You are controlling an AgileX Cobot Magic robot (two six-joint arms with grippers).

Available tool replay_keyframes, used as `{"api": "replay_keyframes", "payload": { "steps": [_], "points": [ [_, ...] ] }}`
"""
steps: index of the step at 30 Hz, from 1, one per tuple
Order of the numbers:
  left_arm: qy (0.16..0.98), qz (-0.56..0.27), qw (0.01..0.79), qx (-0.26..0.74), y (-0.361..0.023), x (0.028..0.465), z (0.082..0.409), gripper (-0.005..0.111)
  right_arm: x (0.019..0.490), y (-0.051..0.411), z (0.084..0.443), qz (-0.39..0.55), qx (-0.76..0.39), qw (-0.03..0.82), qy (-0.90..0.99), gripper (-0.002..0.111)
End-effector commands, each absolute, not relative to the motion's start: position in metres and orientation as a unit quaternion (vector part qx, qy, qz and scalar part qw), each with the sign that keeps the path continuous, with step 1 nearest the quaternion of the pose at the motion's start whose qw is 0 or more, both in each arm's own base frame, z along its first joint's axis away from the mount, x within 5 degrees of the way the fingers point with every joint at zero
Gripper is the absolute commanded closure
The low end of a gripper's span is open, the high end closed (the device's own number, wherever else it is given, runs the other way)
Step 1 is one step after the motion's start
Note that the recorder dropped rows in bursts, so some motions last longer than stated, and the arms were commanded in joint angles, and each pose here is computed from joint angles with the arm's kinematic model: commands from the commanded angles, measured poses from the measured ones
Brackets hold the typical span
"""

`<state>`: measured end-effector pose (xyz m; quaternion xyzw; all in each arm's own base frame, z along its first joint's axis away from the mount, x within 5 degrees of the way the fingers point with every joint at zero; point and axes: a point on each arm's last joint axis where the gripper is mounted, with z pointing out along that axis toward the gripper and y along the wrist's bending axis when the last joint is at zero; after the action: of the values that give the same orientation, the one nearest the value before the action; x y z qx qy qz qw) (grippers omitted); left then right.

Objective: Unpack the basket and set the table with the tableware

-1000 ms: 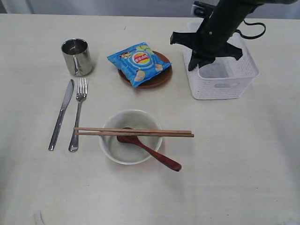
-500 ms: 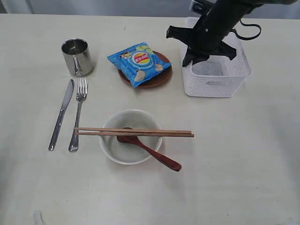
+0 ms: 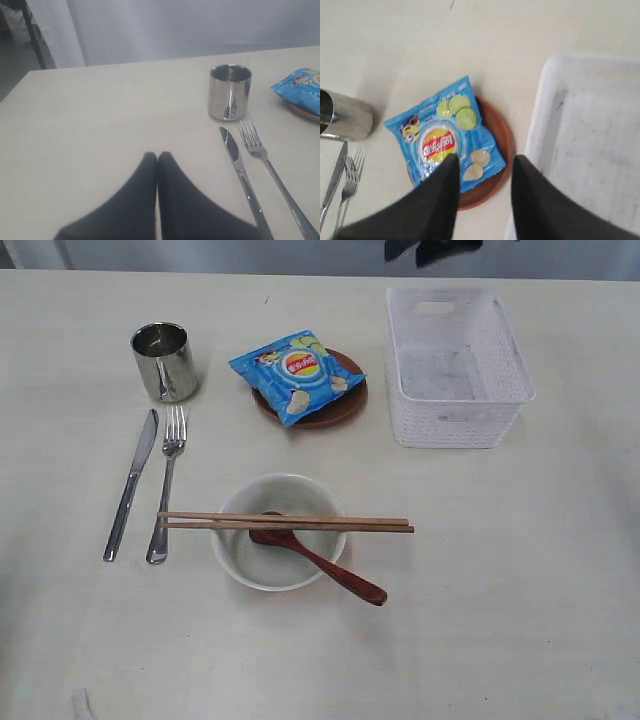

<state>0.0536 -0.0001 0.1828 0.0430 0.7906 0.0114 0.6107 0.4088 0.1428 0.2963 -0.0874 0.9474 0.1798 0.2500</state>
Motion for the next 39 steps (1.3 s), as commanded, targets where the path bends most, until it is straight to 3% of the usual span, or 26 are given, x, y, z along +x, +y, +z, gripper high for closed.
{"api": "replay_keyframes", "payload": {
  "steps": [1, 6, 13, 23, 39],
  "points": [
    [0.791, 0.007, 0.611, 0.043, 0.000, 0.054, 0.182, 0.107, 0.391, 0.112, 0.333, 0.156, -0.095, 0.336, 0.924, 0.108],
    [0.791, 0.007, 0.611, 0.043, 0.000, 0.054, 0.182, 0.107, 0.317, 0.095, 0.325, 0.125, -0.091, 0.503, 0.850, 0.108],
    [0.791, 0.007, 0.611, 0.043, 0.000, 0.054, 0.182, 0.107, 0.219, 0.069, 0.361, 0.087, -0.116, 0.681, 0.718, 0.108],
    [0.791, 0.009, 0.611, 0.044, 0.000, 0.054, 0.182, 0.107, 0.116, 0.046, 0.388, 0.141, -0.136, 0.678, 0.708, 0.108],
    [0.791, 0.009, 0.611, 0.044, 0.000, 0.054, 0.182, 0.107, -0.035, -0.003, 0.410, 0.166, -0.118, 0.835, 0.511, 0.108]
  ]
}}
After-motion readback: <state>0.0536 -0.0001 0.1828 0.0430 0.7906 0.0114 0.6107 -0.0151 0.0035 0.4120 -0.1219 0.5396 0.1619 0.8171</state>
